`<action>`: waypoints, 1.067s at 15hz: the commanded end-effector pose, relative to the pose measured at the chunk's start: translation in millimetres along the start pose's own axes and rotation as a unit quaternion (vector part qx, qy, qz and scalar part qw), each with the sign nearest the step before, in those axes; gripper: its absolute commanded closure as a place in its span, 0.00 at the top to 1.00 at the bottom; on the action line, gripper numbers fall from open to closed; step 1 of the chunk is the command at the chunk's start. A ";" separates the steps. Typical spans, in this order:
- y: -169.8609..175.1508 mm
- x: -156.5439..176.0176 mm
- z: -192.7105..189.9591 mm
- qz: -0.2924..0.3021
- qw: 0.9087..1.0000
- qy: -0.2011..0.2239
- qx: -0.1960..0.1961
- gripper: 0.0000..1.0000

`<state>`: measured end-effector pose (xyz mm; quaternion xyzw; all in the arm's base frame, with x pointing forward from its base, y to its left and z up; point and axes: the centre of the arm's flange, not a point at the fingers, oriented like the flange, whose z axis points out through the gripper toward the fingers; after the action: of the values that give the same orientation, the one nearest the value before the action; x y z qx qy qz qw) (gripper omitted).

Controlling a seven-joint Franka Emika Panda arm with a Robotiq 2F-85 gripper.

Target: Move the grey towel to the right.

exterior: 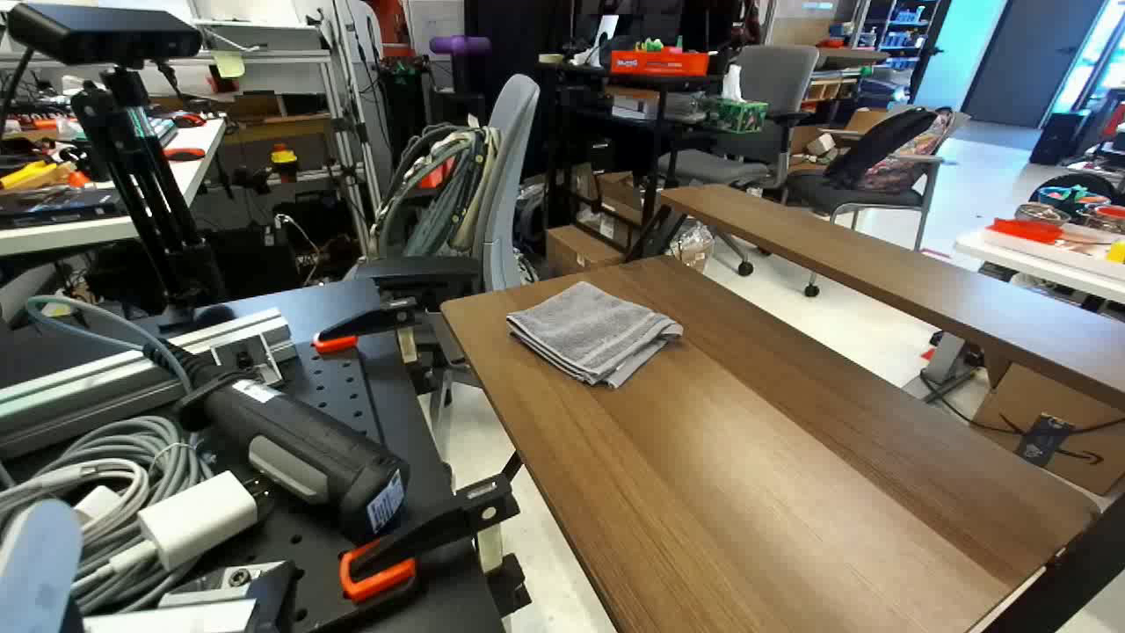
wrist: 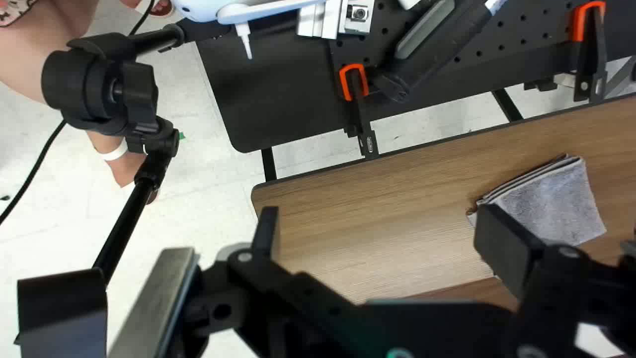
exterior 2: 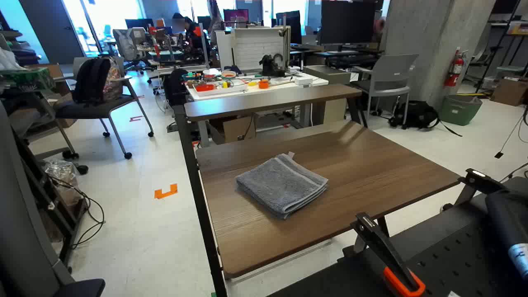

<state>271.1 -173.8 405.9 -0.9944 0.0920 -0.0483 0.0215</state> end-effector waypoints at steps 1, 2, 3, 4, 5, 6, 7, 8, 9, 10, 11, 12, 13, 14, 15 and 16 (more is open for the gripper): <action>-0.5 -0.7 2.0 0.000 1.000 -0.003 0.001 1.00; -0.8 -1.1 3.8 0.000 1.000 -0.005 0.001 1.00; -9.3 1.2 4.6 -0.007 1.000 -0.008 0.005 1.00; -22.1 9.1 7.0 -0.005 1.000 -0.011 0.001 1.00; -34.6 13.4 8.1 -0.004 1.000 -0.015 -0.007 1.00; -52.0 21.7 10.5 -0.007 1.000 -0.017 -0.015 1.00; -68.6 26.0 11.3 -0.008 0.999 -0.021 -0.023 1.00; -89.3 33.6 14.7 -0.012 0.999 -0.029 -0.032 1.00; -108.1 37.9 18.2 -0.016 0.998 -0.037 -0.040 1.00; -129.9 43.6 24.6 -0.021 0.997 -0.047 -0.052 1.00; -149.6 48.8 33.4 -0.027 0.996 -0.051 -0.063 1.00; -169.2 53.7 43.9 -0.030 0.995 -0.057 -0.075 1.00; -187.4 59.0 54.8 -0.032 0.994 -0.062 -0.083 1.00; -205.8 66.8 66.9 -0.036 0.993 -0.071 -0.088 1.00; -221.8 71.3 76.8 -0.039 0.992 -0.075 -0.092 1.00; -238.8 80.3 90.1 -0.040 0.992 -0.079 -0.091 1.00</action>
<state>351.7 13.1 363.7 -0.9966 0.0508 0.0213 -0.0618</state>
